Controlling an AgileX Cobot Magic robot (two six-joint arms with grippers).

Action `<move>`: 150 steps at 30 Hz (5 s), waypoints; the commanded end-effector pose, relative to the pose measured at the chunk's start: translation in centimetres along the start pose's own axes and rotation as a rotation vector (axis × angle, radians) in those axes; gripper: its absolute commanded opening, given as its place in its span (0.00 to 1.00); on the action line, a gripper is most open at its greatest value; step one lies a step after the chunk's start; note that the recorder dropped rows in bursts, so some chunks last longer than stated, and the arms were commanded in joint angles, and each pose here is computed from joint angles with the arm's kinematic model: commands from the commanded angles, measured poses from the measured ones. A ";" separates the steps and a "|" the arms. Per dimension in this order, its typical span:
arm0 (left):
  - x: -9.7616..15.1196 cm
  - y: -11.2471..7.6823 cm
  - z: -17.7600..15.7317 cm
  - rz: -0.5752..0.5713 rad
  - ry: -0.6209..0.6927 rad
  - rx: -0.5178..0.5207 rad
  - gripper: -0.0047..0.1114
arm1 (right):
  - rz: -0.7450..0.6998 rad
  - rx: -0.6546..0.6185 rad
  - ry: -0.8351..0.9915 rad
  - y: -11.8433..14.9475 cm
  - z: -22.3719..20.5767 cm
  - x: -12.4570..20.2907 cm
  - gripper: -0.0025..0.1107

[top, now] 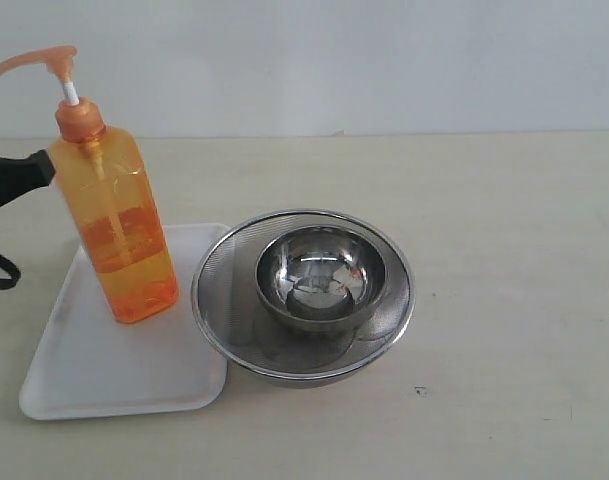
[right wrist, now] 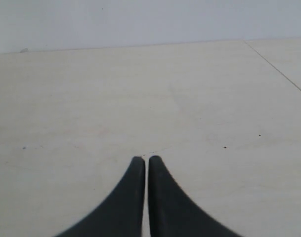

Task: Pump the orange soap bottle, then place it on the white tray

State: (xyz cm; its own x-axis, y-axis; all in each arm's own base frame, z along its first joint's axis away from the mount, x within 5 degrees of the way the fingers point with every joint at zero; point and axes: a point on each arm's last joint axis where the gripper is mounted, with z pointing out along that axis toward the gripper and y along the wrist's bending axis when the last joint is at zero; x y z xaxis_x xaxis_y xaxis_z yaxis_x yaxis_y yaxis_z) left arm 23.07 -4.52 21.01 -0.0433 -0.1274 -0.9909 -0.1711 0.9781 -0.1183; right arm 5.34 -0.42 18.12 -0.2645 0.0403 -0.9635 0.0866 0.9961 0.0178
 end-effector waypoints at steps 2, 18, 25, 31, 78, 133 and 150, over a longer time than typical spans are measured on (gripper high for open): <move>0.2 2.5 -3.9 -0.082 0.000 -0.017 0.08 | -0.005 0.002 -0.009 0.0 0.0 -0.1 0.02; 2.8 1.9 -9.6 -0.121 0.148 0.344 0.08 | -0.005 0.002 -0.009 0.0 0.0 -0.1 0.02; 3.3 0.1 -9.0 -0.112 0.217 0.430 0.08 | -0.005 0.002 -0.009 0.0 0.0 -0.1 0.02; 3.9 -1.9 -8.0 -0.089 0.293 0.504 0.15 | -0.001 0.001 -0.012 0.0 0.0 -0.1 0.02; 5.2 -3.5 -0.9 -0.054 0.189 0.112 0.99 | 0.002 -0.001 -0.015 0.0 0.0 -0.1 0.02; 3.9 -3.9 -0.9 0.054 0.082 0.160 0.99 | 0.002 -0.001 -0.008 0.0 0.0 0.0 0.02; 6.5 -5.2 1.5 0.137 0.067 0.118 0.99 | 0.004 -0.001 -0.008 0.0 0.0 0.0 0.02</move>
State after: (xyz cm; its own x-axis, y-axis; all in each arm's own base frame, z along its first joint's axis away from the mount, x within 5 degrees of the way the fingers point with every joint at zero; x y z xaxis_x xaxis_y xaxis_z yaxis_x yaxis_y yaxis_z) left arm 24.58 -9.91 15.33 -0.1384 -0.0044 -0.9904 -0.0267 0.9996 -0.0008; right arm 5.34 -0.38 18.12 -0.2636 0.0510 -0.9633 0.0857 0.9959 0.0293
